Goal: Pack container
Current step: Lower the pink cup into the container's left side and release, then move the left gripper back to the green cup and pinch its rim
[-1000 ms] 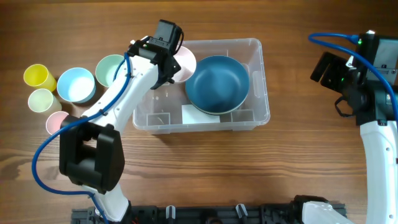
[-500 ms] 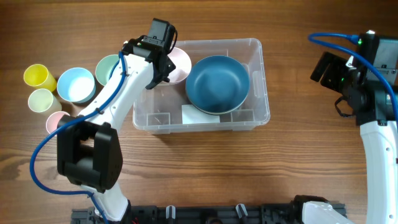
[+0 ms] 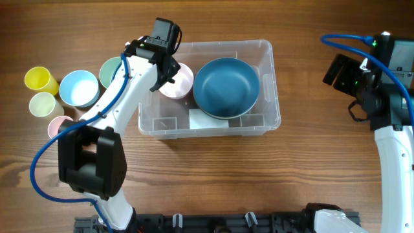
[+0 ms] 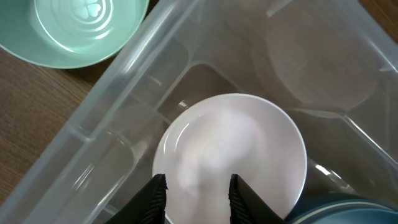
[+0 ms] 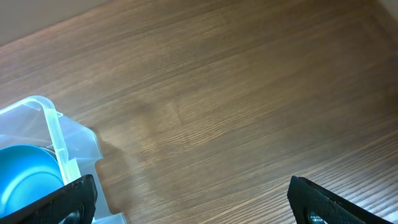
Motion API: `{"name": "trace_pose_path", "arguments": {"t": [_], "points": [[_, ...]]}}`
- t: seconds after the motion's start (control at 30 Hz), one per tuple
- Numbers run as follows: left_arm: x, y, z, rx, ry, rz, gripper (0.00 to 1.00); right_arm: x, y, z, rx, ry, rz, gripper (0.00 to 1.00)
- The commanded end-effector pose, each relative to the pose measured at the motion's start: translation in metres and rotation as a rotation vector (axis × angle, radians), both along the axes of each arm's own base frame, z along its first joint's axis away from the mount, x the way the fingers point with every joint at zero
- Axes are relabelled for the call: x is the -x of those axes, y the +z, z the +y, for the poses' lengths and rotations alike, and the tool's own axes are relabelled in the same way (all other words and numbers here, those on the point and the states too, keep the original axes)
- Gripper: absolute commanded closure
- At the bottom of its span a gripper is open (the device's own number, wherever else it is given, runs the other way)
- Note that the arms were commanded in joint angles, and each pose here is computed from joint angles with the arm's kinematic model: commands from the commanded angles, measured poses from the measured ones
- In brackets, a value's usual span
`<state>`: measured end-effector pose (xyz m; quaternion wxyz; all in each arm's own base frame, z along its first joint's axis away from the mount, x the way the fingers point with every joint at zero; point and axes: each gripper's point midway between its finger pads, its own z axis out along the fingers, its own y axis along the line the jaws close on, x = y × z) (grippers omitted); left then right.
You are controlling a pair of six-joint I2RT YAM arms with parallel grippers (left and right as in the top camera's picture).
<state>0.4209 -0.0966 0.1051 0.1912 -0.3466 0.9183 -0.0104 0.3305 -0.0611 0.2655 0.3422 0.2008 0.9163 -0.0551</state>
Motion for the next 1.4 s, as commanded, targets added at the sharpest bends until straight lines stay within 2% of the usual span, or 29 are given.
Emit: {"name": "trace_pose_path", "arguments": {"t": [0.0, 0.23, 0.4, 0.53, 0.57, 0.67, 0.77, 0.87, 1.1, 1.37], "points": [[-0.004, 0.008, 0.013, -0.014, 0.020, -0.021, 0.66, -0.002, 0.002, -0.004, 0.005, -0.025, -0.006, 0.00], [0.004, 0.059, 0.050, 0.009, 0.101, -0.110, 0.67, -0.002, 0.002, -0.004, 0.005, -0.024, -0.005, 0.00], [0.026, 0.105, 0.097, 0.018, 0.208, -0.179, 0.67, -0.002, 0.002, -0.004, 0.005, -0.025, -0.006, 0.00], [0.041, 0.121, 0.123, 0.044, 0.273, -0.196, 0.64, -0.002, 0.002, -0.004, 0.005, -0.024, -0.005, 0.00], [0.043, 0.120, 0.124, 0.047, 0.278, -0.188, 0.63, -0.002, 0.002, -0.004, 0.005, -0.024, -0.005, 0.01], [0.046, 0.115, 0.127, 0.043, 0.285, -0.164, 0.45, -0.002, 0.002, -0.004, 0.005, -0.024, -0.005, 0.01], [0.044, 0.103, 0.129, 0.042, 0.303, -0.135, 0.39, -0.002, 0.002, -0.004, 0.005, -0.024, -0.005, 0.00], [0.044, 0.085, 0.132, 0.070, 0.365, -0.094, 0.28, -0.002, 0.002, -0.004, 0.005, -0.024, -0.005, 0.00], [0.029, 0.030, 0.132, 0.215, 0.397, 0.017, 0.28, -0.002, 0.002, -0.004, 0.005, -0.024, -0.005, 0.00], [0.013, -0.015, 0.139, 0.252, 0.424, 0.078, 0.31, -0.002, 0.002, -0.004, 0.005, -0.024, -0.005, 0.00]]}}
